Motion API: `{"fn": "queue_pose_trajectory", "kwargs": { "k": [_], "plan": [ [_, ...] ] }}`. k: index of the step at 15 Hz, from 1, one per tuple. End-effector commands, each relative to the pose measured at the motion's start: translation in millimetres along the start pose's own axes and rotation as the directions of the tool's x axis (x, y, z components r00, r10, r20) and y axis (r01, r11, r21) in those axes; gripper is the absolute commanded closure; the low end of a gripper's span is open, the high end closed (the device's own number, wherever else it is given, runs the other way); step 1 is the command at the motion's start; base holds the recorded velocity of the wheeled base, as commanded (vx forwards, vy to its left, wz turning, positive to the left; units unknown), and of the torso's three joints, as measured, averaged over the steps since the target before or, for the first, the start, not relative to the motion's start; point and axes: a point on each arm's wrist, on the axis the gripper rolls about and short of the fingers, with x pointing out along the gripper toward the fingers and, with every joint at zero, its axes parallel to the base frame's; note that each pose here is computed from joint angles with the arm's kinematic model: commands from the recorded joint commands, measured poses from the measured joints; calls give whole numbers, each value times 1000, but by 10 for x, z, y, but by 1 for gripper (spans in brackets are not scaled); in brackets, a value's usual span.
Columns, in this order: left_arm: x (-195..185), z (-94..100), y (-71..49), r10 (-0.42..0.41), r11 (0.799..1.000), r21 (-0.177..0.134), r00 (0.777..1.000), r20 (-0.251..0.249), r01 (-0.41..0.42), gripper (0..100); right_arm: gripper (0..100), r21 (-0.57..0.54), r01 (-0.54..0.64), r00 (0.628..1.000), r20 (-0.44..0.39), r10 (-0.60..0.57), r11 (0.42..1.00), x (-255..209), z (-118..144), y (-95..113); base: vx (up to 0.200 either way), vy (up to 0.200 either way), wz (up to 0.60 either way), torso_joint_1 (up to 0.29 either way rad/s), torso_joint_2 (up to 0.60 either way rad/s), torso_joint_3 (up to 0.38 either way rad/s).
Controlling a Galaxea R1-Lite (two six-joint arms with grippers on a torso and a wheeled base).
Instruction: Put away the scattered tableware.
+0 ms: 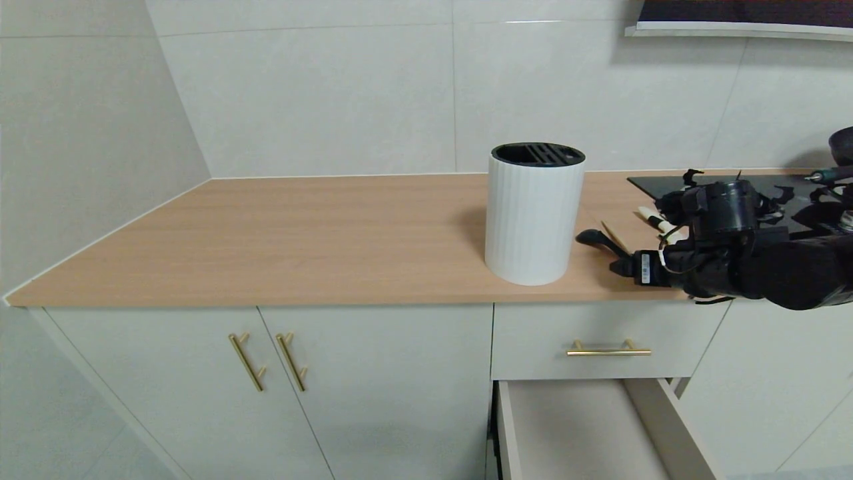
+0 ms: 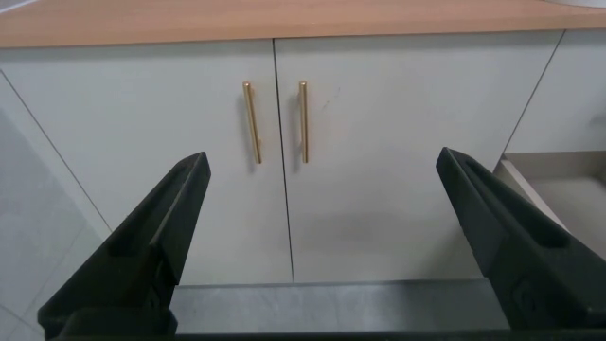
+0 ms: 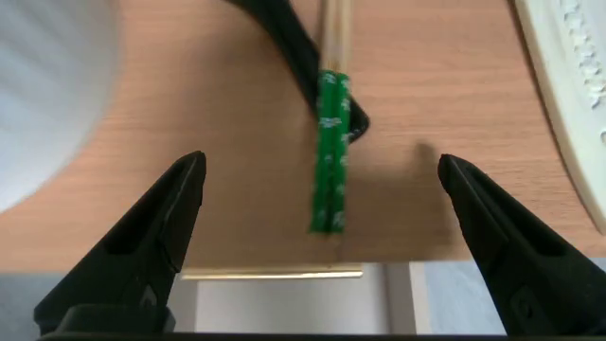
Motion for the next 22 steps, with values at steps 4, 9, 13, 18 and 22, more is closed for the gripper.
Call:
{"fn": "queue_pose_trajectory", "kwargs": {
  "k": [4, 9, 13, 18, 22],
  "plan": [
    [1, 0, 0, 1, 1000, 0, 1000, -2, -1, 0, 0, 9, 37, 999, 7, -37, 999, 146, -29, -31, 0, 0, 0, 0, 0, 0],
    [1, 0, 0, 1, 1000, 0, 1000, -2, -1, 0, 100, 11, 34, 999, 17, -34, 999, 85, -3, -38, 0, 0, 0, 0, 0, 0],
    [1, 0, 0, 1, 1000, 0, 1000, -2, -1, 0, 100, 13, 32, 999, 37, -32, 999, -21, 44, -45, 0, 0, 0, 0, 0, 0],
    [1, 0, 0, 1, 1000, 0, 1000, -2, -1, 0, 100, 28, 16, 994, 105, -19, 999, -421, 176, -104, 0, 0, 0, 0, 0, 0],
    [1, 0, 0, 1, 1000, 0, 1000, -2, -1, 0, 100, 15, -37, 995, 91, 36, 999, -1288, 71, -241, 0, 0, 0, 0, 0, 0]
  ]
}}
